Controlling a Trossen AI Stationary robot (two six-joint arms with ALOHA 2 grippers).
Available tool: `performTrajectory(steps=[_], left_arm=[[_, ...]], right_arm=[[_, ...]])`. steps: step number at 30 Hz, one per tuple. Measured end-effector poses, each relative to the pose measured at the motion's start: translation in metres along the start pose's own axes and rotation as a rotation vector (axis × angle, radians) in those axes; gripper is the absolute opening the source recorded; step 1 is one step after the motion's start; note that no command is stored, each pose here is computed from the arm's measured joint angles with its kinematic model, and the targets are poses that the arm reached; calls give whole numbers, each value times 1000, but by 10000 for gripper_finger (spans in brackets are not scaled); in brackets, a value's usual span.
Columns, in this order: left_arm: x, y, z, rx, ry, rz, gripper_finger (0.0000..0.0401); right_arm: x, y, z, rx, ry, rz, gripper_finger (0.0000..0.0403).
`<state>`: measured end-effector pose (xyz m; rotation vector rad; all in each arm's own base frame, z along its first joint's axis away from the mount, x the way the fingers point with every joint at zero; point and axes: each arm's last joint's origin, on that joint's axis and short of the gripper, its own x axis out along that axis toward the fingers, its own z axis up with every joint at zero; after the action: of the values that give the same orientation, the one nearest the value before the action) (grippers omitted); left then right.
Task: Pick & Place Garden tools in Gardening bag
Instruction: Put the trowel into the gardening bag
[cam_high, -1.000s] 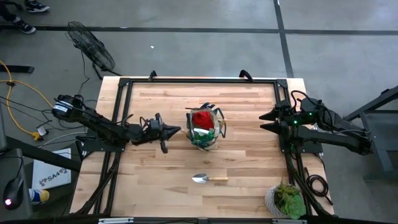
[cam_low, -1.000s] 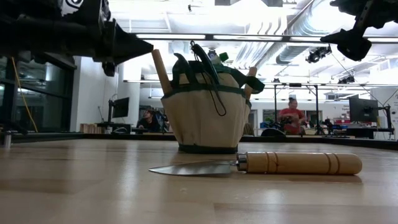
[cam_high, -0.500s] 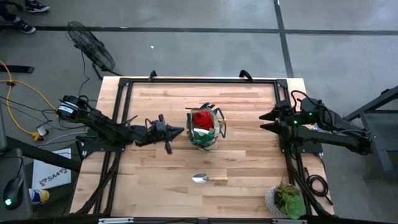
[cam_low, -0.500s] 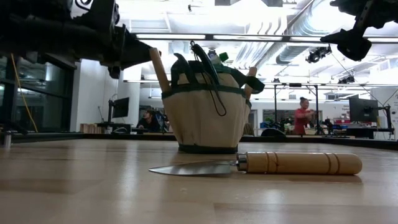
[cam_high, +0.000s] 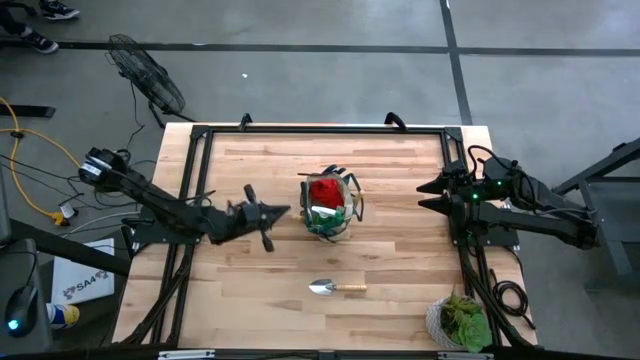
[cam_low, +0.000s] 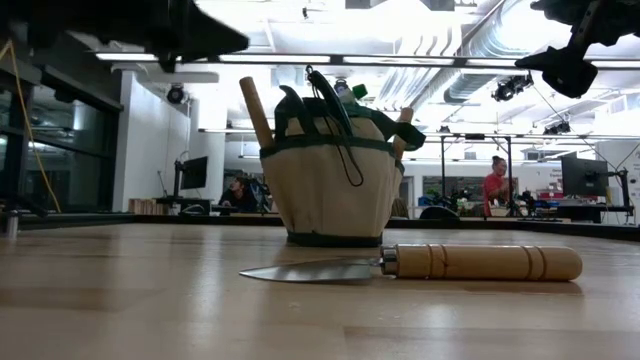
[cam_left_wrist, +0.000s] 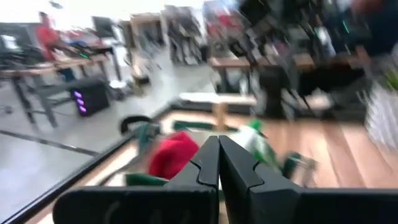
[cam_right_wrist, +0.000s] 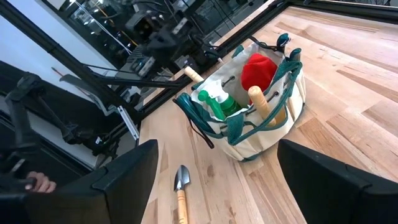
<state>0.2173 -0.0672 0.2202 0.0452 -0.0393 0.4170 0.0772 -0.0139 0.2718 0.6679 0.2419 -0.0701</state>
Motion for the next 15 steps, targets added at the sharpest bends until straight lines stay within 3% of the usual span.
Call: performTrajectory(steps=[10, 15], left_arm=[[37, -44, 57, 207, 354, -183, 0], [55, -68, 62, 257, 470, -300, 0]], right_arm=[[0, 0, 0, 0, 0, 0, 321], [0, 0, 0, 0, 0, 1, 321]])
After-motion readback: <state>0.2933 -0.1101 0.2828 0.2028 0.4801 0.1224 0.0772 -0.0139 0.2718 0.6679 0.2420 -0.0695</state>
